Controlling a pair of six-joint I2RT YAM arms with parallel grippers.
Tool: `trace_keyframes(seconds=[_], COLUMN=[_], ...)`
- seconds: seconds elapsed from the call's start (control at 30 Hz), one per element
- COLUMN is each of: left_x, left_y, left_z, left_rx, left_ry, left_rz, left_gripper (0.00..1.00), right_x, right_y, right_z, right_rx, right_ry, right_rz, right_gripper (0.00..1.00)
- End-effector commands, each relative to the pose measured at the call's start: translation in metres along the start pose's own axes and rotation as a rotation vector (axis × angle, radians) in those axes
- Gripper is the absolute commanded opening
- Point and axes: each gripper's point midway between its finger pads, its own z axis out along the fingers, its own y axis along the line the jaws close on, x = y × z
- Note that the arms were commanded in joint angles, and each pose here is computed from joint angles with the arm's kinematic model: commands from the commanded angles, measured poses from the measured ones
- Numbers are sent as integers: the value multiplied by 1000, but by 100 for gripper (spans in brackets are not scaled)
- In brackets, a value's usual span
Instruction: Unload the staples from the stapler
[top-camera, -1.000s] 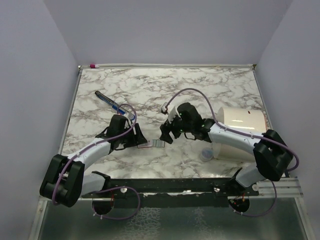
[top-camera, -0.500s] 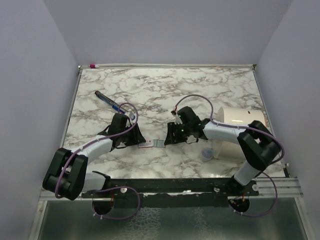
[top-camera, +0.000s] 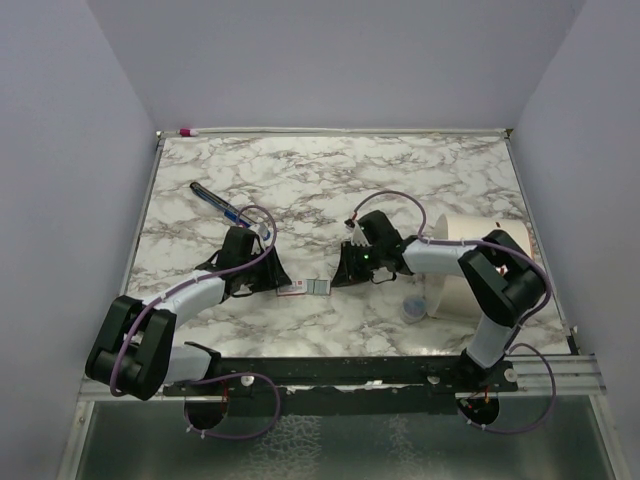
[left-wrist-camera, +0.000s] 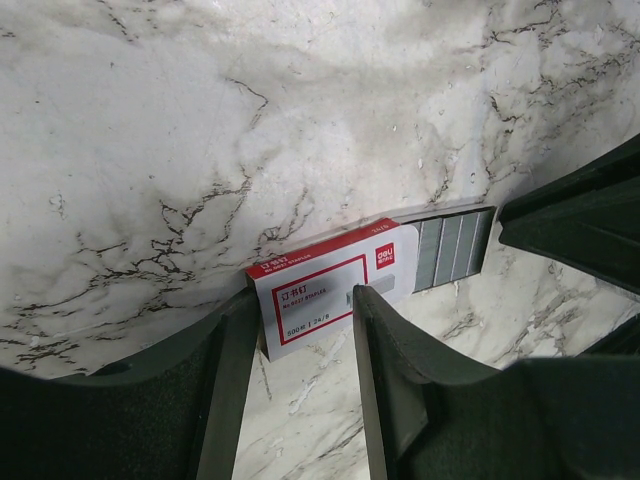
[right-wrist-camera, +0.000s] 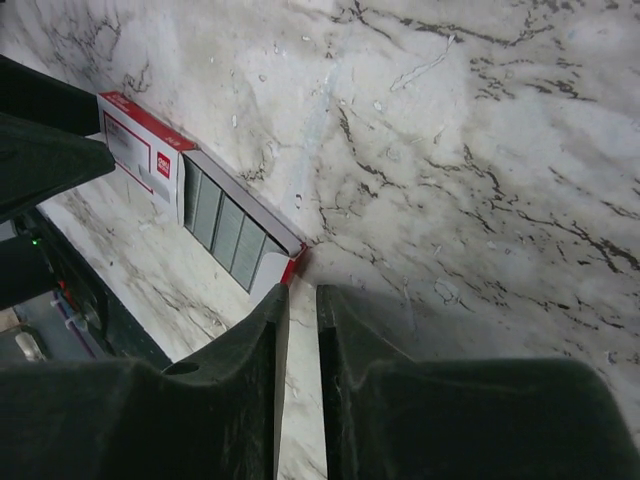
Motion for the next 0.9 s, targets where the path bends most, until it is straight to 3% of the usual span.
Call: trace_keyframes(seconds=[0.0,0.47,0.87], left_x=[1,2,-6], left_y=[3,-7,3], left_z=[3,3,5], left_rx=[-9,44,-29], left_ry=[3,10,-6], left_rz=[25,17,37], left_gripper=[46,44,48], right_x=[-2,-7,-20], right_y=[1,18,-7], right_z=[6,20,7], right_rx=[-48,-162,37], right_ry=[2,48,36], right_rz=[-19,-55,-169], right_gripper=[18,14,21])
